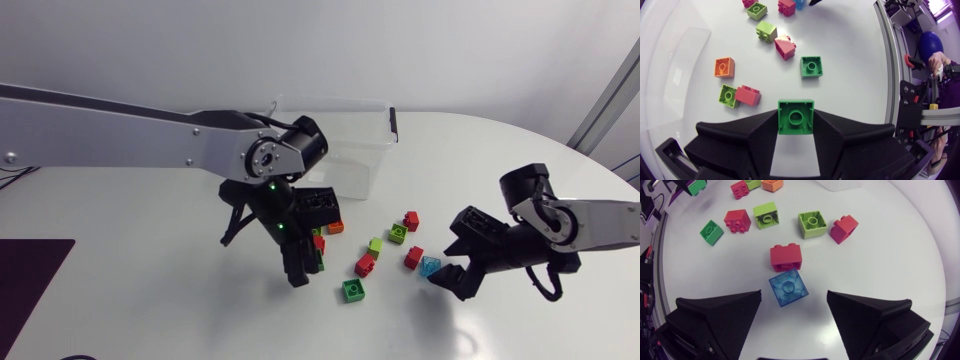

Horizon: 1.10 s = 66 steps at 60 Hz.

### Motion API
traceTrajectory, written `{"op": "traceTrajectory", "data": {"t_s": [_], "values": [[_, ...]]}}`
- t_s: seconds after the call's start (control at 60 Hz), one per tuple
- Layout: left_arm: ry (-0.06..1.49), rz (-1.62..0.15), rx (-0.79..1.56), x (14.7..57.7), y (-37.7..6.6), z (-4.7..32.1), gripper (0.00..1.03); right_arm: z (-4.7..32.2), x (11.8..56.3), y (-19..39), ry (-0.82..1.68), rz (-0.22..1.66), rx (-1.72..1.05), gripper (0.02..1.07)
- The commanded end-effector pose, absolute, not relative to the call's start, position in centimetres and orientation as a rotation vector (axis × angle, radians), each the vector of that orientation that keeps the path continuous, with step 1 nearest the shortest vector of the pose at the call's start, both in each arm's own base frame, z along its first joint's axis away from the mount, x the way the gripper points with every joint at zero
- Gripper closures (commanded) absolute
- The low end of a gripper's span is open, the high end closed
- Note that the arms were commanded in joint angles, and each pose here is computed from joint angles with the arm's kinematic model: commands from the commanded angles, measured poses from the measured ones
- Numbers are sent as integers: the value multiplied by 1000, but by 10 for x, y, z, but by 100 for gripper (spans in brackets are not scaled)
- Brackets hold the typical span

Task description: Place the duplo bricks in the container

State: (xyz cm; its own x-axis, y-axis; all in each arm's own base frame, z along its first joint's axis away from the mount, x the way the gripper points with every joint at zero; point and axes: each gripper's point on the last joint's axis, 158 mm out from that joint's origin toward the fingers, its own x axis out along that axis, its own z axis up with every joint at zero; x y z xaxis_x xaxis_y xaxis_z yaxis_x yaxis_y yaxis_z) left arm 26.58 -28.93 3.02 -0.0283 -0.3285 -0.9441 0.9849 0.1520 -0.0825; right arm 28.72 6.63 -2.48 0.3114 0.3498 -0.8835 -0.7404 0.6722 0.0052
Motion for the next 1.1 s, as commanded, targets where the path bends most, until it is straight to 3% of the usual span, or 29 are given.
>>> {"op": "traceTrajectory", "data": {"t_s": [0.0,0.167,0.317,0.367,0.517,0.717,1.083], "values": [[1039,-1245,800,269,-284,50,70,-33,289,71,1021,797,-504,18],[930,-1196,763,288,-287,93,70,-42,289,74,1041,826,-520,36],[848,-1110,696,323,-283,129,70,-44,288,75,1041,831,-521,71],[819,-1084,677,336,-283,136,70,-44,288,75,1042,826,-516,77],[701,-974,570,383,-286,164,69,-38,281,72,1040,801,-523,80],[625,-856,456,440,-286,182,68,4,277,73,974,756,-516,81],[594,-682,381,529,-269,164,65,75,285,110,874,761,-487,81]]}}
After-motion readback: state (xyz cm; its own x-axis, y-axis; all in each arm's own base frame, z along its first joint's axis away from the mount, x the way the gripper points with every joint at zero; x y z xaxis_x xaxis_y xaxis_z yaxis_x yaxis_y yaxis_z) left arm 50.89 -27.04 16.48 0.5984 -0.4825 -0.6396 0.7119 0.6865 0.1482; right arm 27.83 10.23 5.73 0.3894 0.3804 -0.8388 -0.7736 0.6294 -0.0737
